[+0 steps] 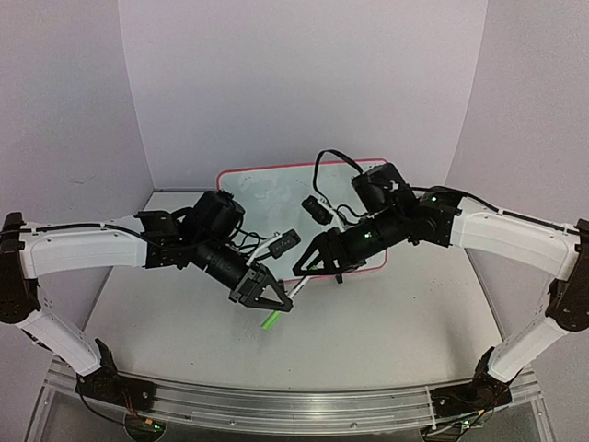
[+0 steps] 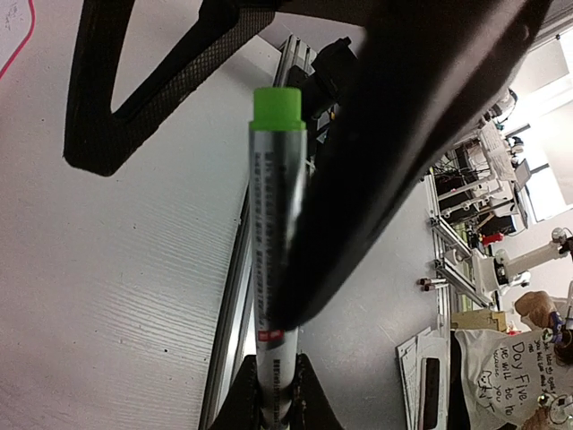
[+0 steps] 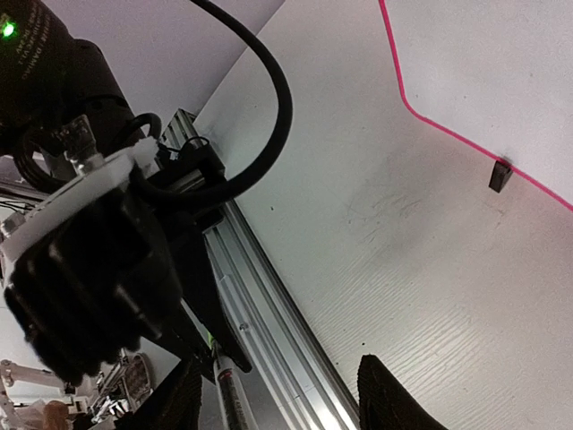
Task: Write a sentence on the whiteboard
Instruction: Pass from the left arm to the right
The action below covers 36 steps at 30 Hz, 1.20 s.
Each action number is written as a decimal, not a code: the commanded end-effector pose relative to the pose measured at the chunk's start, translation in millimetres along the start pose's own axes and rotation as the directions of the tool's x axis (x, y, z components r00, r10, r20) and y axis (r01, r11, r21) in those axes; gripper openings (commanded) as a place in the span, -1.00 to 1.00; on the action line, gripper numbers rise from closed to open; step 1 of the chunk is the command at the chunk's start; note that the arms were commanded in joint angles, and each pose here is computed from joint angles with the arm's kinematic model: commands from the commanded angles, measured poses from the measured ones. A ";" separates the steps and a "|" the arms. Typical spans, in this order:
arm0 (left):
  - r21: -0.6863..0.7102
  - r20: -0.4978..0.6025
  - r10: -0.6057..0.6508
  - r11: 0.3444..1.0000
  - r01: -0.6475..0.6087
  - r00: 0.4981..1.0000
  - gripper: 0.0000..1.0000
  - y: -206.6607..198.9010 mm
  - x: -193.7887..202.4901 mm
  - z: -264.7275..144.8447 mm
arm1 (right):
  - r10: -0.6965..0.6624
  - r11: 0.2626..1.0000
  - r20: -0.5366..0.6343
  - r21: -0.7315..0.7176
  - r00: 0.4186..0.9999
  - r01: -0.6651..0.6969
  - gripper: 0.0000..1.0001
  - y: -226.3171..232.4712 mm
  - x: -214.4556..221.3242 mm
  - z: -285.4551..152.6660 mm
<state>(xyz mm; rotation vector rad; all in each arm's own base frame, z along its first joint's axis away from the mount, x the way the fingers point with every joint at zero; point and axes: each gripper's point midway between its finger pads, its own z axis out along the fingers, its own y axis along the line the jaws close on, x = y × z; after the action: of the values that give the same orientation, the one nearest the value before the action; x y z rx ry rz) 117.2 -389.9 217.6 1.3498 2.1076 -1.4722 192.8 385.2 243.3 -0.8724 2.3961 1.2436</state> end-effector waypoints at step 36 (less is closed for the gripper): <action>0.062 0.041 0.087 0.994 -0.090 0.995 -0.97 -30.3 -17.2 -14.4 | -0.010 0.971 -0.055 -0.237 0.998 -0.004 -1.00 34.4 6.9 1.6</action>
<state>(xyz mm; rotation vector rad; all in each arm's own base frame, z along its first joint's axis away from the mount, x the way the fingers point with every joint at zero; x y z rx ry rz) 104.4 -386.3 223.7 1.4020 2.0827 -1.5423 159.7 398.8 244.9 -1.0001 2.3974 1.5510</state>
